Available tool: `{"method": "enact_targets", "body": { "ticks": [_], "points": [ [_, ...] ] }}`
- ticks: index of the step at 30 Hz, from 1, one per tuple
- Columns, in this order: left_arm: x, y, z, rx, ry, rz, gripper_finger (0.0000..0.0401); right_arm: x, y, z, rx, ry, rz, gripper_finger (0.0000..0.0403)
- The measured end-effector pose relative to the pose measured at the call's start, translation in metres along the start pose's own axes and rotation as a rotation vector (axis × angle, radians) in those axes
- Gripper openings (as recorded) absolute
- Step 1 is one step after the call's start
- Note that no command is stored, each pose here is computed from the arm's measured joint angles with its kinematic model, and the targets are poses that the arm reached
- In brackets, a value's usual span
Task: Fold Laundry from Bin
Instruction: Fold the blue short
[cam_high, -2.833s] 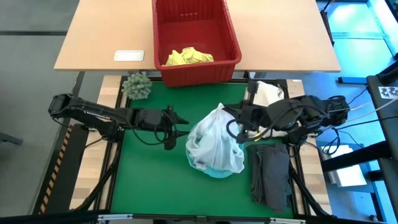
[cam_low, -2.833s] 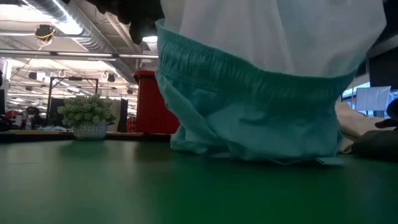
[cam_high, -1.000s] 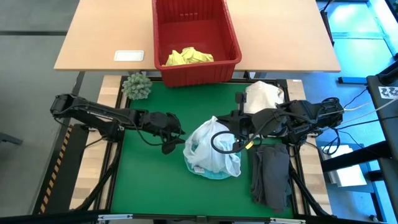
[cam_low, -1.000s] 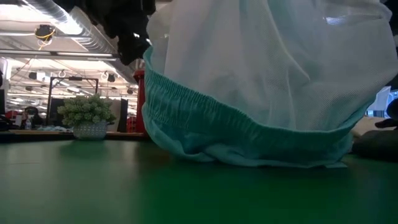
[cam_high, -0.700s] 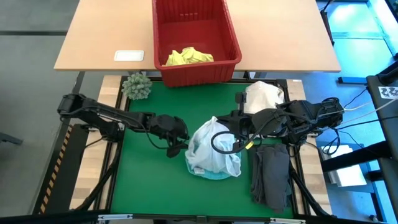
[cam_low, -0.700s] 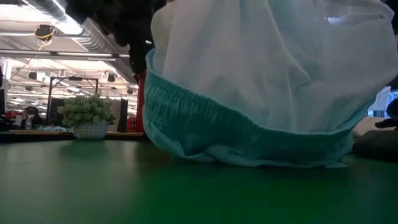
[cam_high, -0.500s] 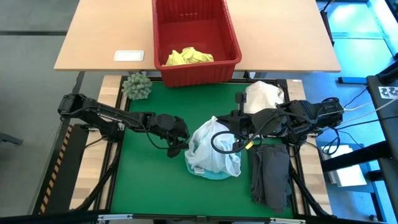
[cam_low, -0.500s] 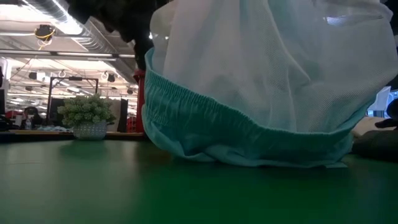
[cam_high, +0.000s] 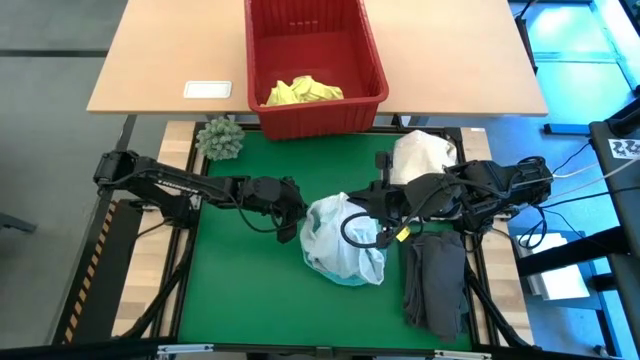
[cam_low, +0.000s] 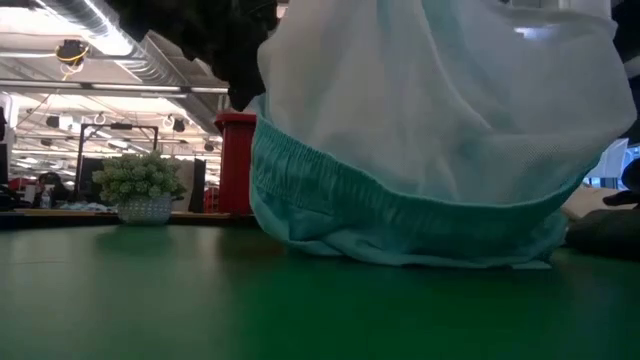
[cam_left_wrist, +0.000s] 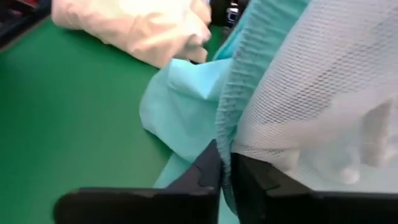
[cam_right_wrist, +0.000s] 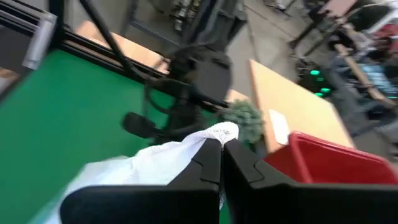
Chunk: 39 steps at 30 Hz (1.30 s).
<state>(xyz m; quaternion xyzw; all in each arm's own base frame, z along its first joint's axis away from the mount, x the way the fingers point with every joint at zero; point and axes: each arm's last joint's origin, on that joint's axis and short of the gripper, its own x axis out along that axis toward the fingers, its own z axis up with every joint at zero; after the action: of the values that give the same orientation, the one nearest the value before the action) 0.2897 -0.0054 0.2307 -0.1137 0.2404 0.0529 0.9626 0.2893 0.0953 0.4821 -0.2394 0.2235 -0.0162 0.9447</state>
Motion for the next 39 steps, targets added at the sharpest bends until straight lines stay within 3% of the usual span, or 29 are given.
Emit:
{"method": "enact_targets", "body": {
  "ticks": [7,14,17,21,28,32,39],
  "points": [
    [-0.018,0.002,0.013,0.021,-0.094,0.084,0.0003,0.014,0.011,-0.007,0.031,0.081,0.068,0.0],
    [-0.051,-0.004,0.029,0.032,-0.228,0.157,0.0002,0.055,0.025,-0.032,-0.048,0.376,-0.062,0.0],
    [-0.06,-0.006,0.029,0.034,-0.24,0.198,0.0002,0.071,0.03,-0.041,-0.065,0.46,-0.077,0.0],
    [-0.067,-0.007,0.026,0.043,-0.225,0.294,0.0001,0.088,0.034,-0.051,-0.138,0.556,-0.199,0.0],
    [-0.069,-0.001,0.016,0.034,-0.162,0.45,0.0001,0.072,0.02,-0.051,-0.177,0.578,-0.53,0.0],
    [-0.07,-0.001,0.015,0.018,-0.156,0.463,0.0,0.049,0.005,-0.045,-0.166,0.534,-0.704,0.0],
    [-0.08,-0.005,0.03,-0.017,-0.106,0.459,0.0,0.034,-0.004,-0.043,-0.139,0.505,-0.747,0.0]
  ]
}}
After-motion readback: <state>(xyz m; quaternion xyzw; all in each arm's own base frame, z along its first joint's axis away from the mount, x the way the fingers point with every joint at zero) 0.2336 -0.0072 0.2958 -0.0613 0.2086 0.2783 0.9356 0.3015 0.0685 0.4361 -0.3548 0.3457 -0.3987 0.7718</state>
